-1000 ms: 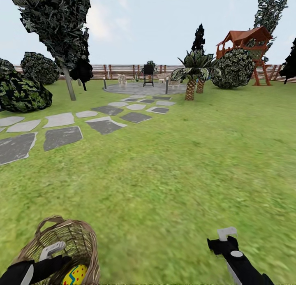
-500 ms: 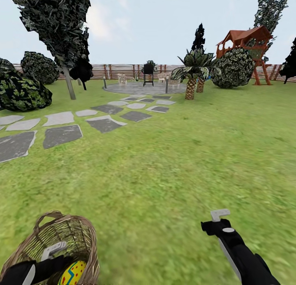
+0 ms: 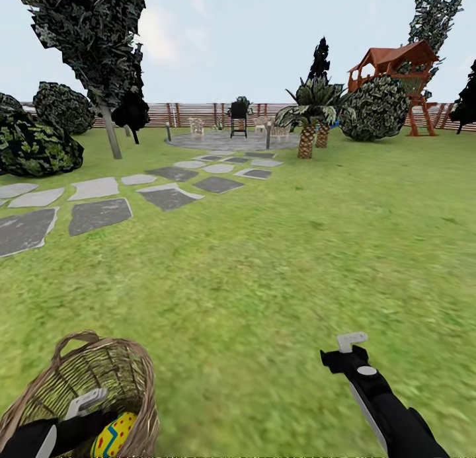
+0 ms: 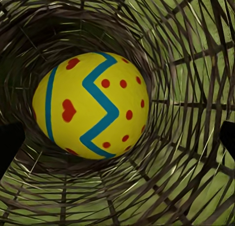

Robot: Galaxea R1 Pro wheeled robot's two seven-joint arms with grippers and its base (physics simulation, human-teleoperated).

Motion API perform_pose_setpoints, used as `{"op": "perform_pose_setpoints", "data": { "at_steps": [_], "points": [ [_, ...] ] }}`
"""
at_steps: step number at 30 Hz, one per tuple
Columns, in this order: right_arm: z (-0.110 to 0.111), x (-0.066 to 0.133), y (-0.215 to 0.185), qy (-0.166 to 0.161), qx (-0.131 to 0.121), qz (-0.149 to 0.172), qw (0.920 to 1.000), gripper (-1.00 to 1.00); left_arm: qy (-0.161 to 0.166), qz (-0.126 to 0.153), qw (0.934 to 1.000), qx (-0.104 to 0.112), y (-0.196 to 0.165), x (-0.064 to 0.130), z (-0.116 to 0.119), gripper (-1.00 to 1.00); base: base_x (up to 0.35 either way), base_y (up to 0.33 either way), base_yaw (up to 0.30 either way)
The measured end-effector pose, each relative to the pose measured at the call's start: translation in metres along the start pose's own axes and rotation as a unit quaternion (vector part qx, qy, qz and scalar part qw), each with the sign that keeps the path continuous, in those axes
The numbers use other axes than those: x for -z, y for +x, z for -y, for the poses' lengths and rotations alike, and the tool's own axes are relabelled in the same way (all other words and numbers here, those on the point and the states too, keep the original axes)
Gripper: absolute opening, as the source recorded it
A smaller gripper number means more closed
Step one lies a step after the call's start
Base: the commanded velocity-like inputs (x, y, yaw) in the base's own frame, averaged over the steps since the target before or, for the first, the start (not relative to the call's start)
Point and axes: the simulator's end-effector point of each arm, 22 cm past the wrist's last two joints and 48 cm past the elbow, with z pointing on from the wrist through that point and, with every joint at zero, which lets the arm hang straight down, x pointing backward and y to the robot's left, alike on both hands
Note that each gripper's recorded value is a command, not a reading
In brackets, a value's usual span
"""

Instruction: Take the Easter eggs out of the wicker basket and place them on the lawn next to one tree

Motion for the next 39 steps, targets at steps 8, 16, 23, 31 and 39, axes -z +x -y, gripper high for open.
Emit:
{"op": "perform_pose_setpoints", "data": {
  "at_steps": [8,16,23,31,39],
  "points": [
    [-0.003,-0.009,0.016,-0.001,0.001,-0.006,1.0000,1.00,-0.003,-0.007,1.0000,0.001,0.011,-0.012,-0.006,1.00,0.000,0.000,0.000],
    [-0.007,-0.016,0.030,-0.004,0.003,-0.020,0.9998,1.00,-0.008,-0.021,0.9998,0.002,0.022,-0.019,-0.010,1.00,0.000,0.000,0.000],
    [-0.007,-0.016,0.030,-0.004,0.003,-0.019,0.9998,1.00,-0.008,-0.008,0.9999,-0.001,0.017,-0.020,-0.010,1.00,0.065,0.008,0.000],
    [-0.008,-0.016,0.030,-0.004,0.002,-0.019,0.9998,1.00,-0.007,-0.006,1.0000,-0.001,0.016,-0.020,-0.009,1.00,0.264,0.073,0.000],
    [-0.009,-0.017,0.032,-0.005,0.003,-0.022,0.9997,1.00,-0.006,-0.008,0.9999,-0.001,0.019,-0.022,-0.007,1.00,0.025,0.004,0.000]
  ]
}}
